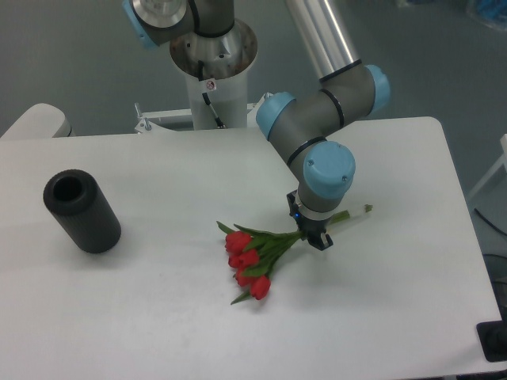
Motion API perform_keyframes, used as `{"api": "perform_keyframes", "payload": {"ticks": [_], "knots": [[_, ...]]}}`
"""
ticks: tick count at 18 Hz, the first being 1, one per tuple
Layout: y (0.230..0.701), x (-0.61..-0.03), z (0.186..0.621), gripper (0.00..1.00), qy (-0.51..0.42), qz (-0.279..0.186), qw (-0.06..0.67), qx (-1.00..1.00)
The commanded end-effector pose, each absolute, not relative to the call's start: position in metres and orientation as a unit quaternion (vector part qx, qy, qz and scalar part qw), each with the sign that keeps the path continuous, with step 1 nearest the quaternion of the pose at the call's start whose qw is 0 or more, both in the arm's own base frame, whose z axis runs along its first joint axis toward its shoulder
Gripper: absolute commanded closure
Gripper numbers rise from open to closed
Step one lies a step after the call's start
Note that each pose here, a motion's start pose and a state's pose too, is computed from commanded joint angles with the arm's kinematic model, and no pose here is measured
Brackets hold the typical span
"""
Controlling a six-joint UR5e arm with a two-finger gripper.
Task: Pick up the flowers from the table
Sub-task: 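Lift the grasped tulips off the table and pull them back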
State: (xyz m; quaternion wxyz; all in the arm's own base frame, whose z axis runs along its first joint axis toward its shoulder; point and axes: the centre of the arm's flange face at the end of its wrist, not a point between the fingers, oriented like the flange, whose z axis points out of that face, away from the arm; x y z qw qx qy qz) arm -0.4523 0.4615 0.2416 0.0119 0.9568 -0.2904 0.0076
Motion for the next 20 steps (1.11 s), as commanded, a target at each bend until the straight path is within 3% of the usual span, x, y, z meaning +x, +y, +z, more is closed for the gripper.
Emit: {"api": "perform_keyframes", "payload": {"ticks": [5,12,20], "knots": [[0.478,-0.476,0.258,1.0,-0.285,0.023,0.015,0.958],[0.506,-0.513,0.272,1.0,-0.259,0.01,0.004,0.966],[0.519,-0.533,0.262,1.0,-0.264,0.011,0.004,0.964]]}}
